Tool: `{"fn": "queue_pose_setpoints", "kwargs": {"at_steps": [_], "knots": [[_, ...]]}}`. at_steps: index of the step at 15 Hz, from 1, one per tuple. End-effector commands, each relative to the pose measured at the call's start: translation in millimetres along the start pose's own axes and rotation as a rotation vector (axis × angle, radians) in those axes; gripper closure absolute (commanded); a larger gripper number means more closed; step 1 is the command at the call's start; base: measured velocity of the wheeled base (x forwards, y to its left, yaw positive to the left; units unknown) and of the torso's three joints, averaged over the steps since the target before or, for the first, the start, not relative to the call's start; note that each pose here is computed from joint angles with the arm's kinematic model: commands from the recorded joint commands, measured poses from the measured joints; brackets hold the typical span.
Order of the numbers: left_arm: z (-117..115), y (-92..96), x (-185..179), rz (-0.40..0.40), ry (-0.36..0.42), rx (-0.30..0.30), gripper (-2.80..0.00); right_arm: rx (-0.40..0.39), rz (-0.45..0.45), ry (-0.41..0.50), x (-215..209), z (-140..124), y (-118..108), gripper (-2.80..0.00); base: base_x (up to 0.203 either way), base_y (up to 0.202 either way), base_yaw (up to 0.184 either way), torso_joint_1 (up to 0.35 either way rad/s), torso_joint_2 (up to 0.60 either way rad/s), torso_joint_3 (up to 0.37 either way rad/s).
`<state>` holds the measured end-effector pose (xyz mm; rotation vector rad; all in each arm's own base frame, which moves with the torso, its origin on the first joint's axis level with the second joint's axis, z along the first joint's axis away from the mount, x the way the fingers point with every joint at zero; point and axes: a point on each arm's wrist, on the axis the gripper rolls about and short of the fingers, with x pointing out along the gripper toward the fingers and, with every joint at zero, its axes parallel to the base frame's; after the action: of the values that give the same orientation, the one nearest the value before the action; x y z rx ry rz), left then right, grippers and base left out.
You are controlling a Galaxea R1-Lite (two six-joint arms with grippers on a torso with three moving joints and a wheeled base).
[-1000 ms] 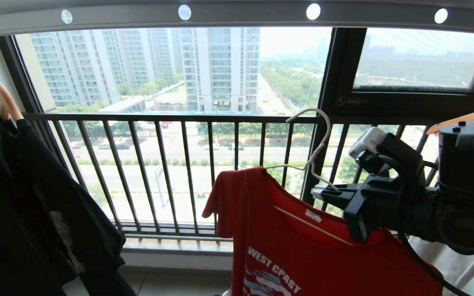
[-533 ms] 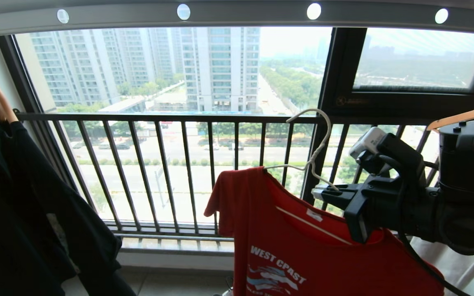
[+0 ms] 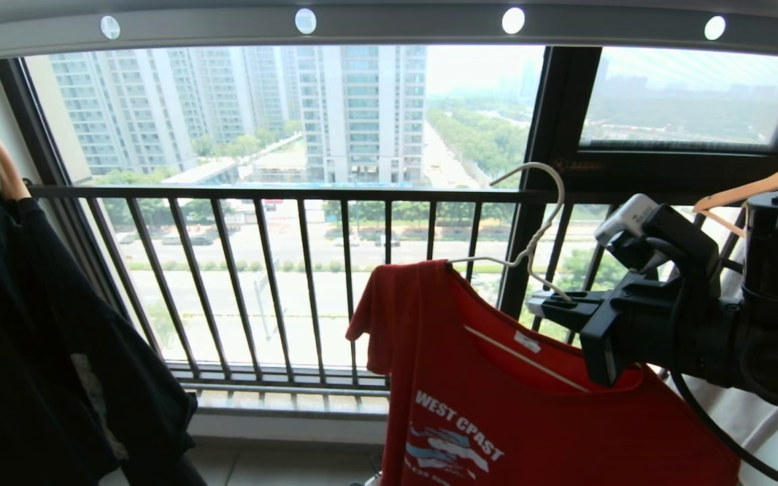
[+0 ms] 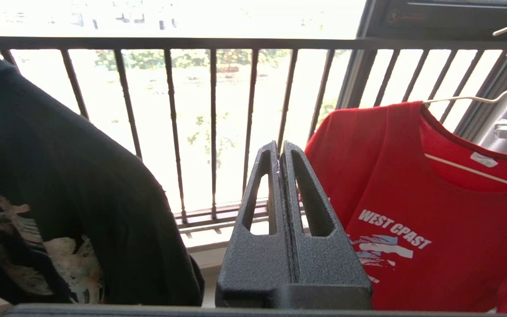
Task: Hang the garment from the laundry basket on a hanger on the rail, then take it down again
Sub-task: Take the clothes off the clothes rack
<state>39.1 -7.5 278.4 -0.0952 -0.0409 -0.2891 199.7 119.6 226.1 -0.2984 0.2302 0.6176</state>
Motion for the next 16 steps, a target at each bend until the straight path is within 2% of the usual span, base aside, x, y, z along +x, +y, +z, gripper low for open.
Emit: {"fn": "queue_pose_setpoints", "kwargs": {"at_steps": [1,4,5,7,9,12,16], "knots": [[2.7,5.9,67.6,-0.152,0.179,-0.057,0.00,0.001,-0.002,0.012,3.5,-2.2,-0.9,0.00,0.000,0.000,0.000,0.000,0.00,0.000],[2.5,-13.2,108.1,-0.353,0.257,-0.075,0.00,-0.002,-0.002,0.010,4.6,-1.3,-1.2,0.00,0.000,0.000,0.000,0.000,0.00,0.000],[-3.2,-20.9,118.3,-0.406,0.295,-0.071,0.00,-0.001,-0.004,0.007,5.5,-0.6,-1.4,0.00,0.000,0.000,0.000,0.000,0.00,0.000],[-16.3,-34.1,130.4,-0.493,0.350,-0.010,0.00,-0.003,-0.014,-0.032,6.2,2.8,-2.3,0.00,0.000,0.000,0.000,0.000,0.00,0.000],[-40.7,-51.4,143.4,-0.572,0.456,-0.003,0.00,-0.008,-0.019,-0.062,15.9,5.3,-2.8,0.00,0.000,0.000,0.000,0.000,0.00,0.000],[-66.3,-69.3,159.7,-0.617,0.582,-0.030,0.00,-0.010,-0.002,-0.046,26.0,1.2,1.3,0.00,0.000,0.000,0.000,0.000,0.00,0.000],[-72.0,-71.2,163.7,-0.611,0.610,-0.049,0.00,-0.013,0.017,-0.044,27.0,0.7,6.3,0.00,0.000,0.000,0.000,0.000,0.00,0.000]]}}
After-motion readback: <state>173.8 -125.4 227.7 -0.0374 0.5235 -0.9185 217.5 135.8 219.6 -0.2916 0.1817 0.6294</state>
